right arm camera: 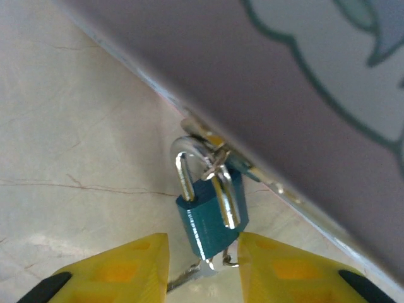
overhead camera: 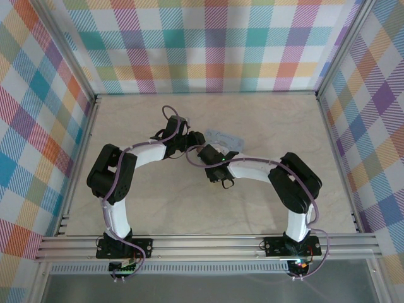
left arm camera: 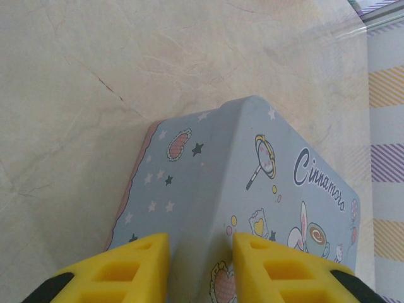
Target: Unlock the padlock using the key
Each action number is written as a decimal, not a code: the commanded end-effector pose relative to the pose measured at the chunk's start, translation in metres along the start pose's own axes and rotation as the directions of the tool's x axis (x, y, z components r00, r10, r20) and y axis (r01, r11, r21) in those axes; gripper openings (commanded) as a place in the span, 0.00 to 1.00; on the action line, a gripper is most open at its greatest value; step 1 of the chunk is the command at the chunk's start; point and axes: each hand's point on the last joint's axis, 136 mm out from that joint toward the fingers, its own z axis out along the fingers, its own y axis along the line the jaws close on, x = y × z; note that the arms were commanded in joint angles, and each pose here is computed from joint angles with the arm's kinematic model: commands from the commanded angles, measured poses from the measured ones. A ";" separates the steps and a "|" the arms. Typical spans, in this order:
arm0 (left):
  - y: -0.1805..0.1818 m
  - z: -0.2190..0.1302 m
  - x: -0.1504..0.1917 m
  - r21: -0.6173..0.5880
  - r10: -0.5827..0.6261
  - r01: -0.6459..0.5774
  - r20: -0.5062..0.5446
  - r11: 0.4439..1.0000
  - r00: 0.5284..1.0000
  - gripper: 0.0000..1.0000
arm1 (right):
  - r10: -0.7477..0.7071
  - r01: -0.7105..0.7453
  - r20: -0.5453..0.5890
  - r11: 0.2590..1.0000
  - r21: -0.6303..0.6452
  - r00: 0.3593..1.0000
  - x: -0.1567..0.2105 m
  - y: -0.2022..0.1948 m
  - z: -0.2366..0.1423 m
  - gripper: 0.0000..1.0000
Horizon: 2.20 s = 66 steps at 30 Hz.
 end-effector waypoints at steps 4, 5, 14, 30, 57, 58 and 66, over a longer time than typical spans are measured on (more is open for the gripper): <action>0.007 -0.006 0.004 -0.027 -0.011 0.010 -0.029 1.000 1.000 0.32 | -0.015 0.014 0.013 0.999 0.030 1.000 -0.003 -0.001 0.005 0.30; 0.006 -0.006 0.004 -0.025 -0.010 0.010 -0.029 1.000 1.000 0.32 | -0.021 0.020 0.013 0.999 0.038 1.000 -0.003 -0.001 0.006 0.30; 0.007 -0.006 0.004 -0.028 -0.010 0.009 -0.032 1.000 0.999 0.32 | -0.066 0.065 0.009 0.997 0.044 0.998 -0.005 0.000 0.003 0.09; 0.009 -0.008 0.005 -0.036 -0.001 0.000 -0.032 0.999 0.999 0.31 | -0.408 0.408 -0.010 0.913 -0.027 0.913 0.006 -0.001 -0.028 0.00; 0.007 -0.002 0.021 0.017 -0.063 0.064 -0.063 0.998 0.996 0.31 | -0.521 0.550 0.177 0.808 -0.212 0.835 -0.038 0.049 -0.045 0.00; 0.008 -0.003 0.020 0.014 -0.062 0.063 -0.060 0.998 0.996 0.31 | -0.517 0.545 0.176 0.812 -0.210 0.838 -0.037 0.048 -0.044 0.00; 0.014 -0.011 0.013 -0.022 -0.059 0.058 -0.029 0.998 0.998 0.31 | -0.483 0.518 0.188 0.817 -0.255 0.855 -0.015 0.038 -0.068 0.00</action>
